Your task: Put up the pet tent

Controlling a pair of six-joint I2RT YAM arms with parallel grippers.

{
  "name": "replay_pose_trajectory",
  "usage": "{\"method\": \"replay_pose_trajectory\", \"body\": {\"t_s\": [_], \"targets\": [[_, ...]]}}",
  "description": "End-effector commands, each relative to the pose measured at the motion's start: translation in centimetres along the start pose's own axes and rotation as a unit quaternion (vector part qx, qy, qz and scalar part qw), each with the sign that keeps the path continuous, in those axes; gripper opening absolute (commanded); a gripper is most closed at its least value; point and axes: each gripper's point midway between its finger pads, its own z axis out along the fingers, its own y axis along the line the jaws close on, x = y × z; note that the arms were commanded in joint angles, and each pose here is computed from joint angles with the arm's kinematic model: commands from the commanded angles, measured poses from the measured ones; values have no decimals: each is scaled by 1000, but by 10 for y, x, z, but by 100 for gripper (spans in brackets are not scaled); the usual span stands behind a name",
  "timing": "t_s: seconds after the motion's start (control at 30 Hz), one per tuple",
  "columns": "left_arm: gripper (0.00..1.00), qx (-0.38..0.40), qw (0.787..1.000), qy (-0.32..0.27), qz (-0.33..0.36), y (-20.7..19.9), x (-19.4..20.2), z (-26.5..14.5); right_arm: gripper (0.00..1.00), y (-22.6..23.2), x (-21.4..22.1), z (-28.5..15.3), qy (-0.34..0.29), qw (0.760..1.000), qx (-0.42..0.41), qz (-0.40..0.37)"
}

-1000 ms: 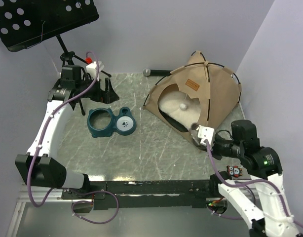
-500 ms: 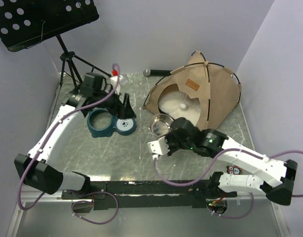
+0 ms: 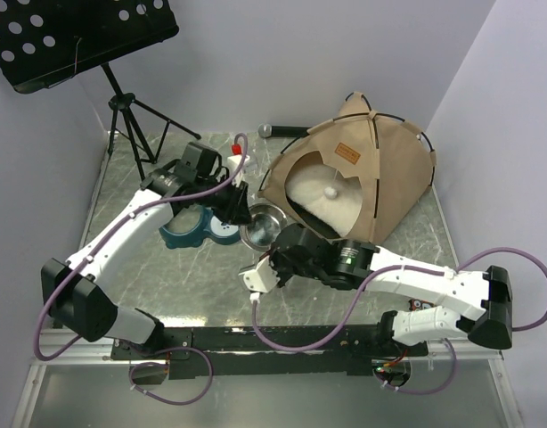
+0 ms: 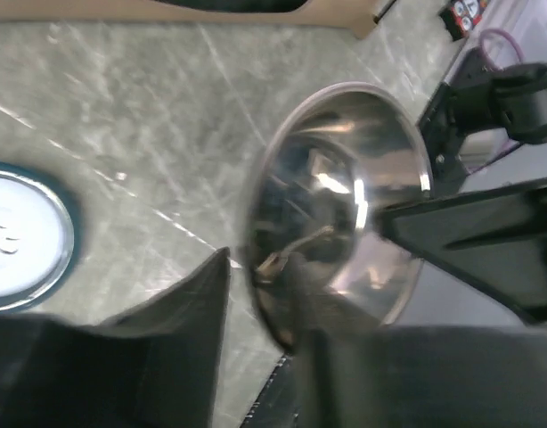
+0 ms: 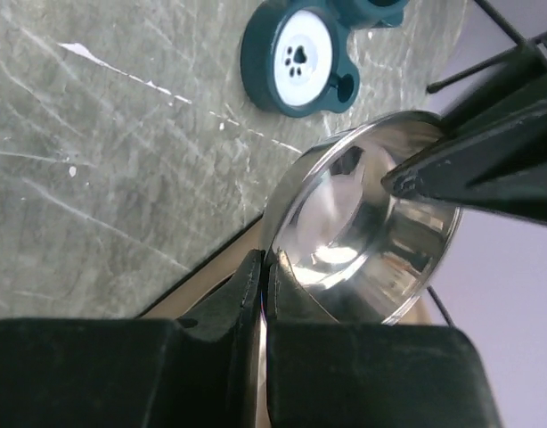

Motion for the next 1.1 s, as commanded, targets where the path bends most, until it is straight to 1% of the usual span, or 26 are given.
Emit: {"method": "replay_pose_trajectory", "body": {"t_s": [0.0,0.03,0.07,0.1,0.13,0.2,0.27,0.33,0.4,0.47,0.53,0.7,0.9,1.0,1.07], "targets": [[1,-28,1000,9,0,14,6,4,4,-45,-13,-16,-11,997,74,9],[1,-35,999,8,-5,18,6,1,26,-46,-14,-17,-15,997,77,20],[1,-39,999,-2,-18,23,4,-5,55,-46,-14,-19,-17,996,78,29],[1,-46,998,-14,-35,33,2,-11,88,-47,-16,-21,-24,995,83,42],[1,-58,997,-23,-53,45,1,-19,100,-48,-15,-26,-29,994,84,61],[1,-92,991,-32,-93,82,6,-41,100,-51,-11,-35,-41,991,78,104],[1,-137,982,-35,-127,129,18,-70,100,-52,-3,-43,-49,985,68,151],[1,-188,973,-32,-130,167,36,-97,100,-56,9,-49,-47,978,67,193],[1,-225,967,-26,-120,195,55,-117,100,-57,22,-52,-41,970,65,229],[1,-260,959,-17,-110,221,70,-132,100,-58,32,-54,-39,962,63,263],[1,-278,955,-11,-106,241,81,-140,100,-55,39,-56,-37,954,57,291],[1,-286,954,-3,-94,266,88,-131,100,-47,50,-60,-32,944,53,324],[1,-276,956,-6,-98,288,85,-116,100,-42,58,-62,-24,942,55,330],[7,-264,960,0,-95,290,85,-104,100,-43,61,-63,-22,941,58,333],[17,-258,961,3,-94,290,83,-94,100,-43,62,-62,-20,940,58,335]]}}
